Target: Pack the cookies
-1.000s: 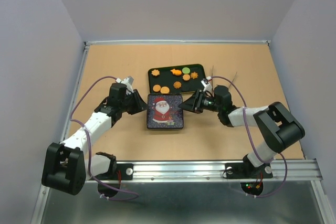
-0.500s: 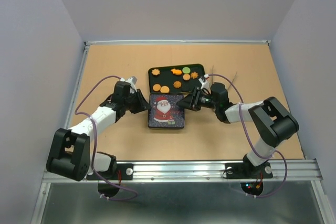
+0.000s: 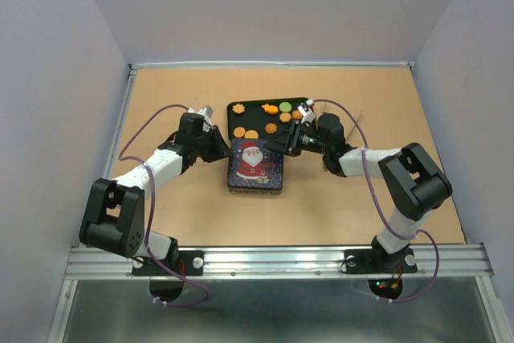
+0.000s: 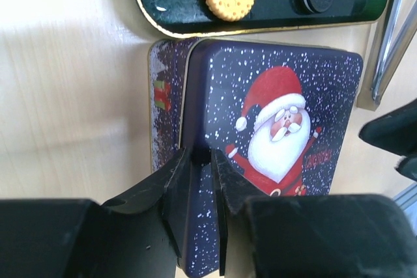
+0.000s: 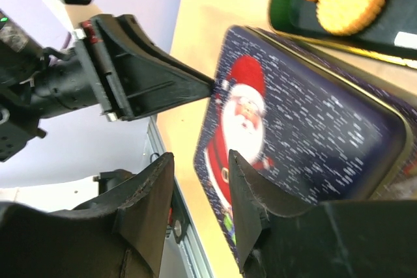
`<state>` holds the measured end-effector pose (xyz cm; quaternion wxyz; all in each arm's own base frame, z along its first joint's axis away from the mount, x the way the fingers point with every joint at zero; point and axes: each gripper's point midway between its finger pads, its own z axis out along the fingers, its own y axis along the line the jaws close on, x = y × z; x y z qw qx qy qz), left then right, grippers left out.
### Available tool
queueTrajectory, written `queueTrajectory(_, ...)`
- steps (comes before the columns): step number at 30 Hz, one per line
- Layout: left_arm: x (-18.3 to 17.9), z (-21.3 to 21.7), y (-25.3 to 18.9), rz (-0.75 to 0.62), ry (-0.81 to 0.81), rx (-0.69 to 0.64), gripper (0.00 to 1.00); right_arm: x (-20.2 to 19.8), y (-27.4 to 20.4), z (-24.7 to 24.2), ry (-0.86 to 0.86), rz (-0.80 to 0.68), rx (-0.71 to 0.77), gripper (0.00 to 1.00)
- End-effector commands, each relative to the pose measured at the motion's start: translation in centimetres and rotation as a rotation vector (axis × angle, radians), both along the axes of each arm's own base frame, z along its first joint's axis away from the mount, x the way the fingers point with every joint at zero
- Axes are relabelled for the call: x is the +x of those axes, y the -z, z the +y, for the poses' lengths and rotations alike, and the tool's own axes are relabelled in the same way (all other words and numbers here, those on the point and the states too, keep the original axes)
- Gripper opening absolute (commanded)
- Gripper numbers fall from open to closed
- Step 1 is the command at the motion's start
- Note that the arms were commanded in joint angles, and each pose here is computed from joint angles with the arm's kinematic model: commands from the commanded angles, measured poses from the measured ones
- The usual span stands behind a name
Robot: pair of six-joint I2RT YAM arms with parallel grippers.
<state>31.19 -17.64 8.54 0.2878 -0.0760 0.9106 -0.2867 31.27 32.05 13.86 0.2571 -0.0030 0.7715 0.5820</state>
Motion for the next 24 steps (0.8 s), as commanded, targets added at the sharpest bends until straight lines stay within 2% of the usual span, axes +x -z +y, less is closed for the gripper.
queueTrajectory(1,1.7,-0.3,-1.8,-0.066,0.008,0.009,0.30,-0.5,-4.3,1.4,-0.079,-0.106,0.017,0.45)
queueTrajectory(3,1.8,-0.2,-1.6,-0.064,0.003,0.015,0.30,-1.9,-5.0,2.0,-0.112,-0.130,-0.009,0.45)
queueTrajectory(7,2.1,-0.2,-1.3,-0.055,-0.003,0.021,0.30,-5.1,-4.2,3.1,-0.177,-0.190,-0.160,0.45)
queueTrajectory(9,2.5,-0.3,-1.7,-0.062,-0.005,0.019,0.29,-7.6,-2.8,3.2,-0.218,-0.167,-0.234,0.45)
queueTrajectory(12,3.1,-0.4,-2.0,-0.075,-0.008,0.024,0.29,-8.8,-1.5,2.2,-0.193,-0.146,-0.270,0.44)
queueTrajectory(18,4.2,-0.7,-3.2,-0.089,-0.008,0.019,0.29,-4.9,-3.9,0.1,0.079,-0.198,-0.333,0.39)
queueTrajectory(21,4.8,-0.6,-4.1,-0.110,-0.010,0.032,0.29,-2.5,-3.8,0.0,0.144,-0.157,-0.361,0.37)
queueTrajectory(23,5.2,-0.6,-4.2,-0.109,-0.009,0.040,0.29,-0.8,-2.0,-0.6,0.172,-0.102,-0.394,0.34)
queueTrajectory(24,5.3,-0.6,-4.3,-0.111,-0.008,0.043,0.29,-0.3,-1.6,-0.9,0.183,-0.084,-0.399,0.29)
